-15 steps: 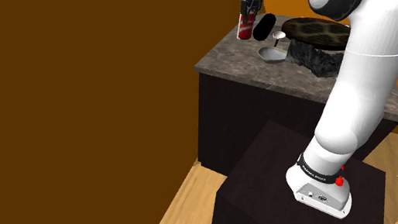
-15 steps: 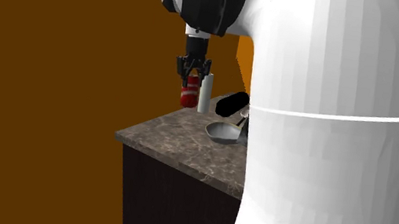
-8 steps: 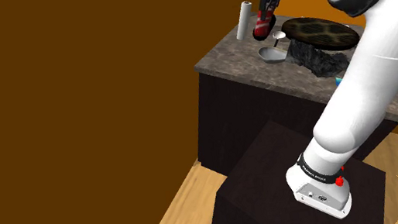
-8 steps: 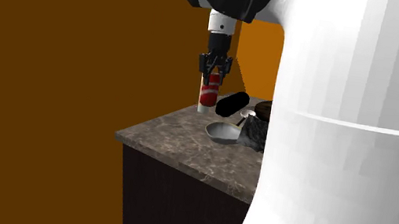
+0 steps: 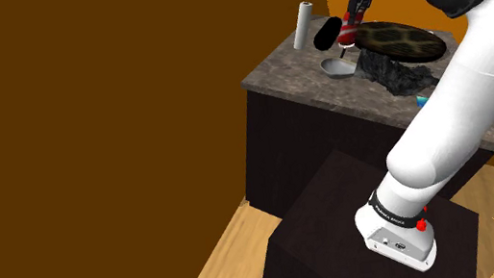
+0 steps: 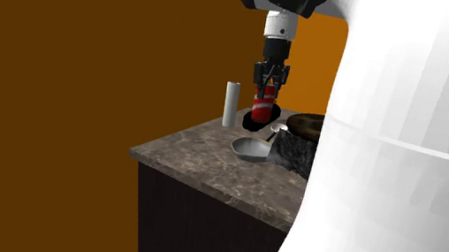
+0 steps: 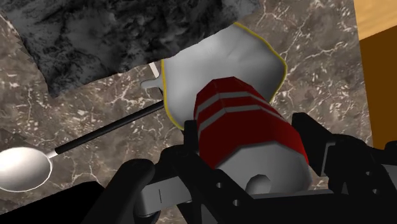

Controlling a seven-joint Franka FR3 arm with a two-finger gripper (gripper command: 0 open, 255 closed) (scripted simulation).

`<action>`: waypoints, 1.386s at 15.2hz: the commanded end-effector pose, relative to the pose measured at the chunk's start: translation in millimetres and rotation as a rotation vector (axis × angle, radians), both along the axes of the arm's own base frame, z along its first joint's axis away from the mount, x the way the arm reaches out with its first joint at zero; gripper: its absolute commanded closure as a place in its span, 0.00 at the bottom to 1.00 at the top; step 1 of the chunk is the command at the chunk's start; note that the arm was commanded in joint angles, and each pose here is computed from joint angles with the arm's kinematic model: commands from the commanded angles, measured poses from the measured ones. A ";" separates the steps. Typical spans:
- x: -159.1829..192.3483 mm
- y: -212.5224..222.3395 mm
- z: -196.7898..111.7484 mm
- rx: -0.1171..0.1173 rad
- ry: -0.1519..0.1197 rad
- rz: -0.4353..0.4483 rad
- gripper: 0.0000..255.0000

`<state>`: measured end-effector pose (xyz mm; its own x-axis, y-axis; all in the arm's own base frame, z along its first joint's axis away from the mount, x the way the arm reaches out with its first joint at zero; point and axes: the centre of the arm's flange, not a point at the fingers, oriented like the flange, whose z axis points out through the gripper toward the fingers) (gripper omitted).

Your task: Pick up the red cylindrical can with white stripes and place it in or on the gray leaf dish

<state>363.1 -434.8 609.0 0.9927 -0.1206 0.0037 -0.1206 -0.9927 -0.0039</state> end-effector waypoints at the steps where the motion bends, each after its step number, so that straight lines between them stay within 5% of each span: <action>1: -2.6 -0.8 -8.8 0.000 0.000 0.001 1.00; 16: -2.6 -0.8 -90.7 0.000 0.000 0.001 1.00; 21: -2.6 -0.8 -90.7 0.000 0.000 0.001 1.00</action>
